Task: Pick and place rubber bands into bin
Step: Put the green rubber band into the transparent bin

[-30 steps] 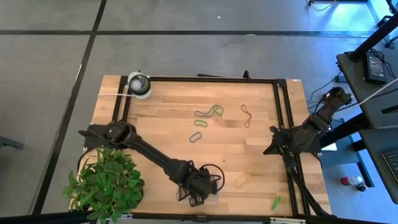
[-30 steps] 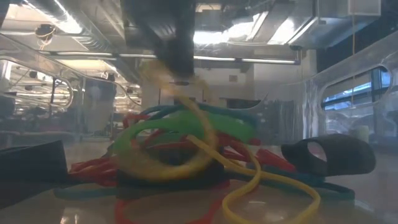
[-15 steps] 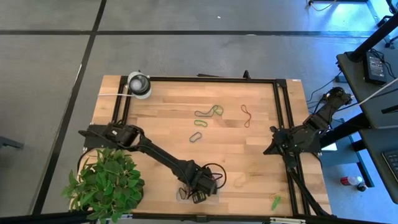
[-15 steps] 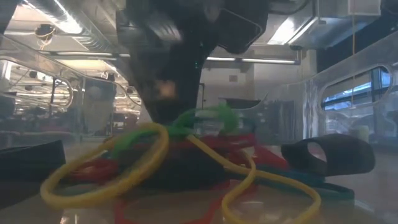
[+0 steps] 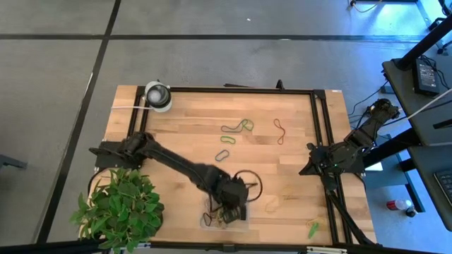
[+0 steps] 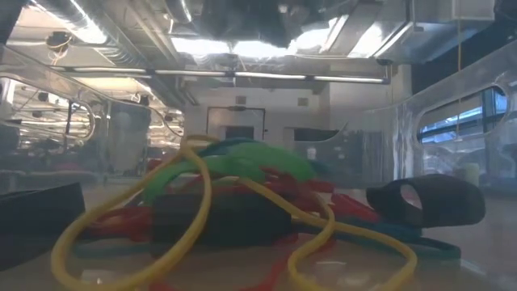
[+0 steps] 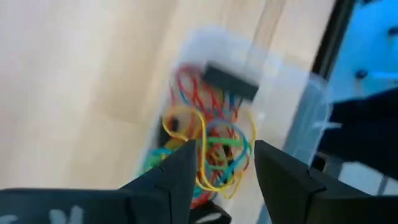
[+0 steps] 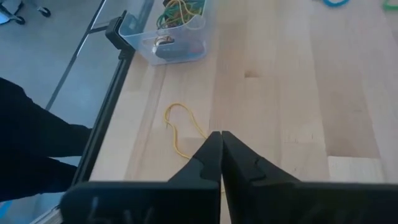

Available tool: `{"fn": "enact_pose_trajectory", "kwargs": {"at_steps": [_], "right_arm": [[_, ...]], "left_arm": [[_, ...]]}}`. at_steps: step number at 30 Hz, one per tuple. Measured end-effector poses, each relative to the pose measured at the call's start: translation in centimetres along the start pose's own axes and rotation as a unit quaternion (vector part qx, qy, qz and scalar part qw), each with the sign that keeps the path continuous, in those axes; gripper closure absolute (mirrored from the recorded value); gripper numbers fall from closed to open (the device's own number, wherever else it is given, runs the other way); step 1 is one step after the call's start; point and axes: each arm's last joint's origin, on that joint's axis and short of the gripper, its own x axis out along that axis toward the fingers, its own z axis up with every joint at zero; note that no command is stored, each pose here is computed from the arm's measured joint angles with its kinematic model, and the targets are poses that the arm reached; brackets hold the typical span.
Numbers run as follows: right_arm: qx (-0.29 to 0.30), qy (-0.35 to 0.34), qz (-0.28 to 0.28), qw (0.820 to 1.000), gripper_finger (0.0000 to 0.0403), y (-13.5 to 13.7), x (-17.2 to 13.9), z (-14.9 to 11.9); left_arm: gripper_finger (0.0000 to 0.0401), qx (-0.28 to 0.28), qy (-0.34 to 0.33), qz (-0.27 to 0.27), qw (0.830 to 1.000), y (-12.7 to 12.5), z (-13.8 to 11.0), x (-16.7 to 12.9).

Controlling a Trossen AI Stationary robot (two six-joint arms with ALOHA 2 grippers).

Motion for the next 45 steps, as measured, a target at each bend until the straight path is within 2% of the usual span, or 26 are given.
{"fn": "enact_pose_trajectory", "kwargs": {"at_steps": [2,6,8,11,14,18,24,30,35,39,41,45], "right_arm": [[0.0,0.0,0.0,1.0,0.0397,0.0,0.0,0.0],[0.019,-0.013,-0.015,1.0,0.0397,-0.1,0.0,0.1],[0.03,-0.023,-0.029,0.999,0.0397,-0.2,0.0,0.1],[0.04,-0.038,-0.047,0.997,0.0396,-0.3,0.0,0.2],[0.042,-0.049,-0.06,0.996,0.0396,-0.3,0.0,0.3],[0.065,-0.062,-0.076,0.993,0.0396,-0.5,0.0,0.3],[0.068,-0.078,-0.094,0.99,0.0396,-0.6,-0.1,0.4],[0.079,-0.095,-0.113,0.986,0.0396,-0.7,-0.1,0.5],[0.079,-0.096,-0.114,0.986,0.0396,-0.7,-0.1,0.5],[0.079,-0.096,-0.114,0.986,0.0396,-0.7,-0.1,0.5],[0.079,-0.095,-0.115,0.986,0.0396,-0.7,-0.1,0.5],[0.078,-0.095,-0.115,0.986,0.0396,-0.7,-0.1,0.5]], "left_arm": [[0.0245,0.001,-0.028,0.012,1.0,1.0,0.9,-2.0],[0.0253,-0.043,-0.081,0.106,0.99,4.9,2.8,-5.8],[0.0254,-0.069,-0.077,0.139,0.985,7.6,4.0,-7.0],[0.0251,-0.081,-0.062,0.154,0.983,11.6,6.2,-7.8],[0.0244,-0.08,-0.052,0.149,0.984,15.4,8.5,-7.4],[0.0238,-0.068,-0.019,0.172,0.983,20.0,10.3,-5.9],[0.0238,-0.033,0.045,0.168,0.984,23.9,11.4,-2.0],[0.0245,-0.009,0.089,0.161,0.983,25.8,11.7,2.1],[0.0254,-0.01,0.111,0.151,0.982,26.2,11.5,4.6],[0.027,0.019,0.123,0.154,0.98,26.0,11.3,6.2],[0.0294,0.037,0.128,0.161,0.978,25.6,11.1,6.6],[0.0383,0.054,0.125,0.182,0.974,24.6,10.8,6.8]]}}
